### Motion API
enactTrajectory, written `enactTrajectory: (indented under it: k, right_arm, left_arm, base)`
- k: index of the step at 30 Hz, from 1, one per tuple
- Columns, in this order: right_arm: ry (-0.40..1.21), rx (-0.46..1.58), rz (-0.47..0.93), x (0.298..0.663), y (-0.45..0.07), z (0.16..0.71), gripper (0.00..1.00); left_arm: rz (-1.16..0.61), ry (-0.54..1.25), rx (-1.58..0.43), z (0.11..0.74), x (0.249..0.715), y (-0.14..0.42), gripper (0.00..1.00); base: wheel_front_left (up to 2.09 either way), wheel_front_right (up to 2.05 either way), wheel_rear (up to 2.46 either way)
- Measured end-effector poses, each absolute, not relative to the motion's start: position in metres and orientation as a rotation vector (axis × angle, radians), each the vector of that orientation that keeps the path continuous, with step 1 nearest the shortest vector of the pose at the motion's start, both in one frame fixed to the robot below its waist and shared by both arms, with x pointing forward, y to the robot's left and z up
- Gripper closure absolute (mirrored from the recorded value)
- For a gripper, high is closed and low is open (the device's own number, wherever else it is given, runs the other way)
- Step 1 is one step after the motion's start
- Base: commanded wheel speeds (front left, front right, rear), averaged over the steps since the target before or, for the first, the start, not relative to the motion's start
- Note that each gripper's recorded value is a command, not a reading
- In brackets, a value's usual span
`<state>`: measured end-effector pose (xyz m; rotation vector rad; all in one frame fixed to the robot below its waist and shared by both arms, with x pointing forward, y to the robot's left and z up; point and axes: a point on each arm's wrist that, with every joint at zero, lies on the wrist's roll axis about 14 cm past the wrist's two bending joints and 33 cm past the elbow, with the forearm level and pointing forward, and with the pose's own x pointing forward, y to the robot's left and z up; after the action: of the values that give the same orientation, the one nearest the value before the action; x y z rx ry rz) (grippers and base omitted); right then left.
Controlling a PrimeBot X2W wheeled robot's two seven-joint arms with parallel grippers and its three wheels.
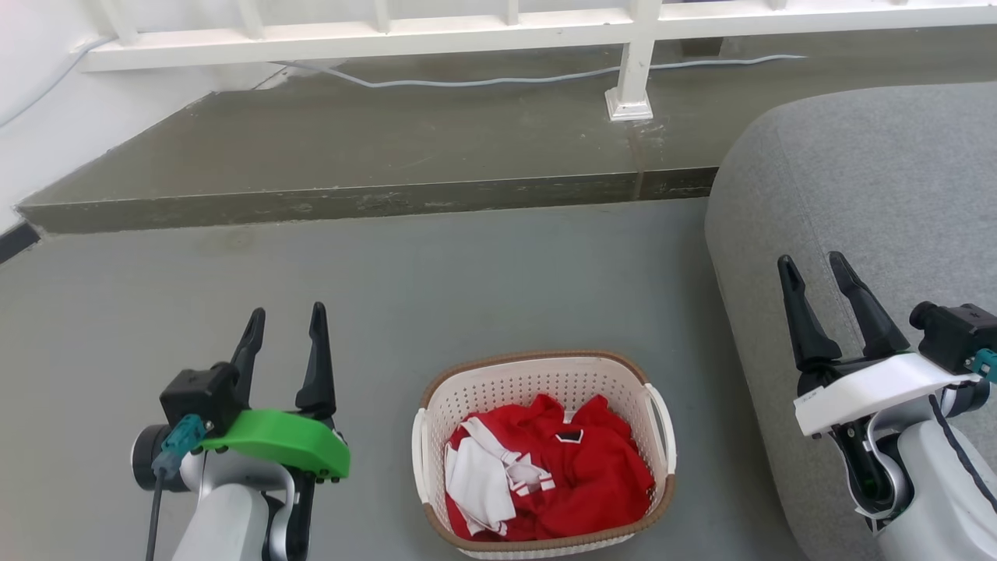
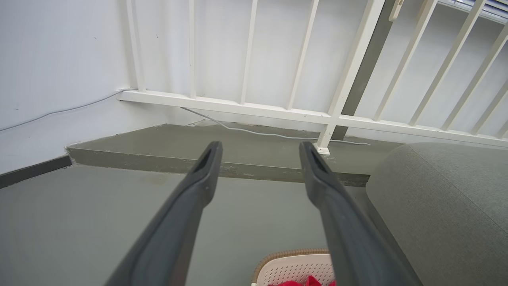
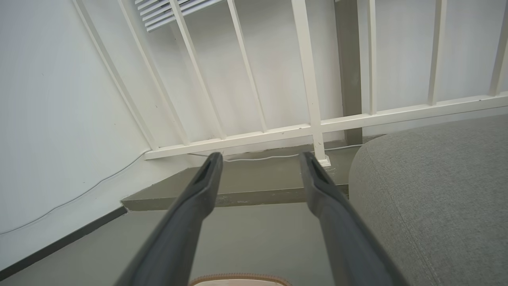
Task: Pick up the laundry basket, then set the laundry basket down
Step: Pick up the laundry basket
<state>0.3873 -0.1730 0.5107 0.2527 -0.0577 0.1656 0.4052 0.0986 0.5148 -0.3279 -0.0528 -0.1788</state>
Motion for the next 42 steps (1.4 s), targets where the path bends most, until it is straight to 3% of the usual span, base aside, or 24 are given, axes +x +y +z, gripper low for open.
enactTrajectory:
  k: [42]
  right_arm:
    - [0.026, 0.239, 0.14, 0.39, -0.179, 0.48, 0.0]
  left_arm:
    - [-0.21, -0.005, -0.326, 0.494, 0.403, 0.085, 0.0]
  base:
    - [0.0, 0.0, 0.0]
